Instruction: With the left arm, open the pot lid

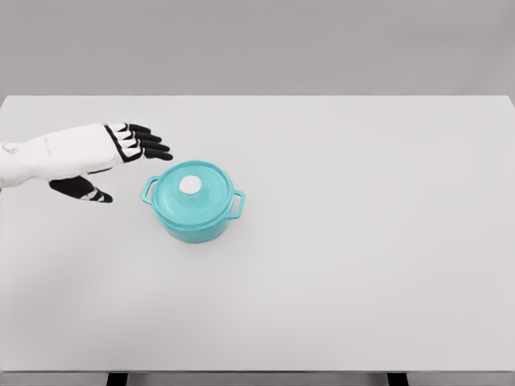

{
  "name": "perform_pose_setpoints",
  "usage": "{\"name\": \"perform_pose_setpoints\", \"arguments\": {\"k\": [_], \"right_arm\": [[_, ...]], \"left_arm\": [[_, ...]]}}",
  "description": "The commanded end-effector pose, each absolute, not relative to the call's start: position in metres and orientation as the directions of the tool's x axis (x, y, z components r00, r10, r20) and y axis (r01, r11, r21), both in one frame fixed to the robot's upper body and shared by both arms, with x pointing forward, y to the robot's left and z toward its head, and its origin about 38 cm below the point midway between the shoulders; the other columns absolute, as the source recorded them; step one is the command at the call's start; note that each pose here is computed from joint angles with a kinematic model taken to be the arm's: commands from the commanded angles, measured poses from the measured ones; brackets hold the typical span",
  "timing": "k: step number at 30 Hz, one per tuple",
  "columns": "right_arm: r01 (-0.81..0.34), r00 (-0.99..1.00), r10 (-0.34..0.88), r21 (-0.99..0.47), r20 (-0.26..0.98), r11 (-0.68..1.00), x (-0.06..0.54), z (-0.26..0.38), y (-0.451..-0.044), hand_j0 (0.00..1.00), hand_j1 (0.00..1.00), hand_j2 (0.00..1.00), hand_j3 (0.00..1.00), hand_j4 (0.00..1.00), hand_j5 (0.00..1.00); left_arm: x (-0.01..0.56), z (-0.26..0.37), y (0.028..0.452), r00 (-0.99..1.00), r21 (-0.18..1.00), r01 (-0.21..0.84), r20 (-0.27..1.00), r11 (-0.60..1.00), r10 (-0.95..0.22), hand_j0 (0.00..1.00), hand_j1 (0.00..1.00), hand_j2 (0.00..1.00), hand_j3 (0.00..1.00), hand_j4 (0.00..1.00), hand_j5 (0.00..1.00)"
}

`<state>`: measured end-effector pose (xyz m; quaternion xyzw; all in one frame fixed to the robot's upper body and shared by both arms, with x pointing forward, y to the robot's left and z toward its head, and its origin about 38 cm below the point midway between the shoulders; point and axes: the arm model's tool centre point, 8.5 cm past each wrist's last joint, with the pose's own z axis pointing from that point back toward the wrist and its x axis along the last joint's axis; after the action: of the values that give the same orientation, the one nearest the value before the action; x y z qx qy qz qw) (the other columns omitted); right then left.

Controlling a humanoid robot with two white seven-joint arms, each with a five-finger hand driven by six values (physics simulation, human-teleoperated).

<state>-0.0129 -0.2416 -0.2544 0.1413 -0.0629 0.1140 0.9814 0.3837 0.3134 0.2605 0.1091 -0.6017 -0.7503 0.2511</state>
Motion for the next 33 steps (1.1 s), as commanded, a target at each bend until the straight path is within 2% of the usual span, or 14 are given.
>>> {"name": "perform_pose_setpoints", "arguments": {"k": [1, 3, 5, 8, 9, 17, 21, 33], "right_arm": [[-0.245, 0.965, 0.209, 0.264, 0.155, 0.933, -0.013, -0.254, -0.242, 1.00, 1.00, 1.00, 1.00, 1.00, 1.00], [-0.236, 0.968, 0.204, 0.264, 0.143, 0.935, -0.018, -0.254, -0.242, 1.00, 1.00, 1.00, 1.00, 1.00, 1.00], [-0.239, 0.968, 0.206, 0.264, 0.146, 0.935, -0.018, -0.254, -0.242, 1.00, 1.00, 1.00, 1.00, 1.00, 1.00], [-0.238, 0.968, 0.206, 0.264, 0.145, 0.935, -0.018, -0.254, -0.242, 1.00, 1.00, 1.00, 1.00, 1.00, 1.00], [-0.237, 0.968, 0.204, 0.264, 0.145, 0.935, -0.018, -0.254, -0.242, 1.00, 1.00, 1.00, 1.00, 1.00, 1.00], [-0.237, 0.968, 0.204, 0.264, 0.145, 0.935, -0.018, -0.254, -0.242, 1.00, 1.00, 1.00, 1.00, 1.00, 1.00], [-0.237, 0.968, 0.204, 0.264, 0.145, 0.935, -0.018, -0.254, -0.242, 1.00, 1.00, 1.00, 1.00, 1.00, 1.00], [-0.237, 0.968, 0.204, 0.263, 0.146, 0.935, -0.018, -0.254, -0.242, 1.00, 1.00, 1.00, 1.00, 1.00, 1.00]], "left_arm": [[0.380, 0.253, 0.314, -0.845, 0.949, 0.276, 0.165, -0.150, -0.508, 1.00, 1.00, 1.00, 1.00, 1.00, 1.00], [0.385, 0.260, 0.306, -0.857, 0.957, 0.253, 0.154, -0.140, -0.492, 1.00, 1.00, 1.00, 1.00, 1.00, 1.00], [0.395, 0.271, 0.271, -0.896, 0.975, 0.202, 0.144, -0.097, -0.421, 1.00, 1.00, 1.00, 1.00, 1.00, 1.00], [0.396, 0.257, 0.223, -0.937, 0.962, 0.221, 0.166, -0.157, -0.307, 1.00, 1.00, 1.00, 1.00, 1.00, 1.00], [0.396, 0.256, 0.219, -0.939, 0.962, 0.225, 0.171, -0.155, -0.298, 1.00, 1.00, 1.00, 1.00, 1.00, 1.00], [0.425, 0.255, 0.217, -0.928, 0.962, 0.209, 0.139, -0.174, -0.346, 1.00, 1.00, 1.00, 1.00, 1.00, 1.00], [0.424, 0.248, 0.226, -0.927, 0.899, 0.258, 0.127, -0.354, -0.354, 1.00, 1.00, 1.00, 1.00, 1.00, 1.00], [0.432, 0.256, 0.227, -0.922, 0.905, 0.255, 0.122, -0.339, -0.367, 1.00, 1.00, 1.00, 1.00, 1.00, 1.00]]}}
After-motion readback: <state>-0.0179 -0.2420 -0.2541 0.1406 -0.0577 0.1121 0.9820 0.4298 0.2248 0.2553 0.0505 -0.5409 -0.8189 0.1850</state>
